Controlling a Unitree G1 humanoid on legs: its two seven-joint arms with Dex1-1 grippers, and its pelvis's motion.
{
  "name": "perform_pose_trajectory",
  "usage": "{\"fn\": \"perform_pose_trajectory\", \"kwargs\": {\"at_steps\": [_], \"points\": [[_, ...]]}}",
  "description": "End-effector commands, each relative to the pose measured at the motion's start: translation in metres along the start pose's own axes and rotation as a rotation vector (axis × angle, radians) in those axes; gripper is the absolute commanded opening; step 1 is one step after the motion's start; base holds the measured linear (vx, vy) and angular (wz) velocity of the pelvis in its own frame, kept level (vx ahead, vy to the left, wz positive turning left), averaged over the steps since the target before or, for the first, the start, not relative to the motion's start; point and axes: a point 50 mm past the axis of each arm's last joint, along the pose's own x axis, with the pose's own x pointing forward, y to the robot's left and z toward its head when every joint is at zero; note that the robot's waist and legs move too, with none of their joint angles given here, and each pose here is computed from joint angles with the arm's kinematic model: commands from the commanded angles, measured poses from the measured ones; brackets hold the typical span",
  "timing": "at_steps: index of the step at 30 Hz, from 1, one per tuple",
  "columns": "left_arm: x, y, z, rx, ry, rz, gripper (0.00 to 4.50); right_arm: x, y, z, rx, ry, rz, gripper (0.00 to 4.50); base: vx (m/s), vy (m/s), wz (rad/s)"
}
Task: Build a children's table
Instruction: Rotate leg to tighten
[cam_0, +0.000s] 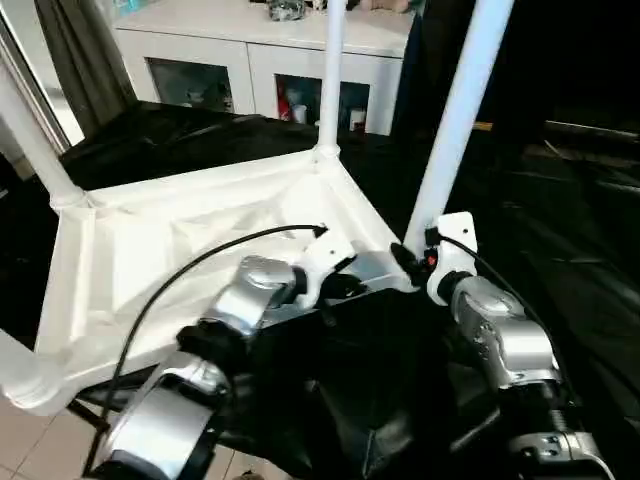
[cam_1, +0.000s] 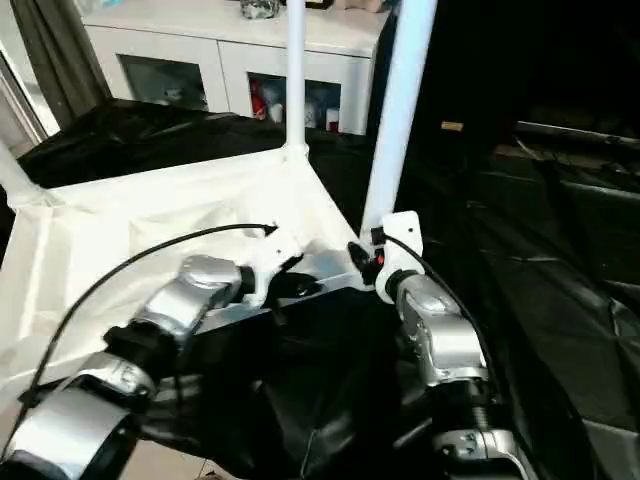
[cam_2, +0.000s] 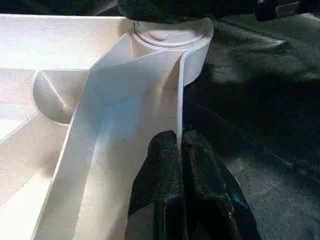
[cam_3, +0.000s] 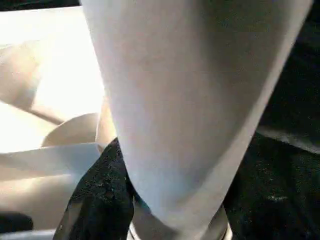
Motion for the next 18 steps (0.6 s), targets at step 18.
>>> {"fn": "perform_pose_trajectory", "kwargs": {"at_steps": [18], "points": [[-0.035, -0.006, -0.010, 0.081, -0.079, -0.341, 0.00, -0.044, 0.015, -0.009, -0.134, 0.047, 0.634, 3.03, 0.000, 0.000, 0.00]]}}
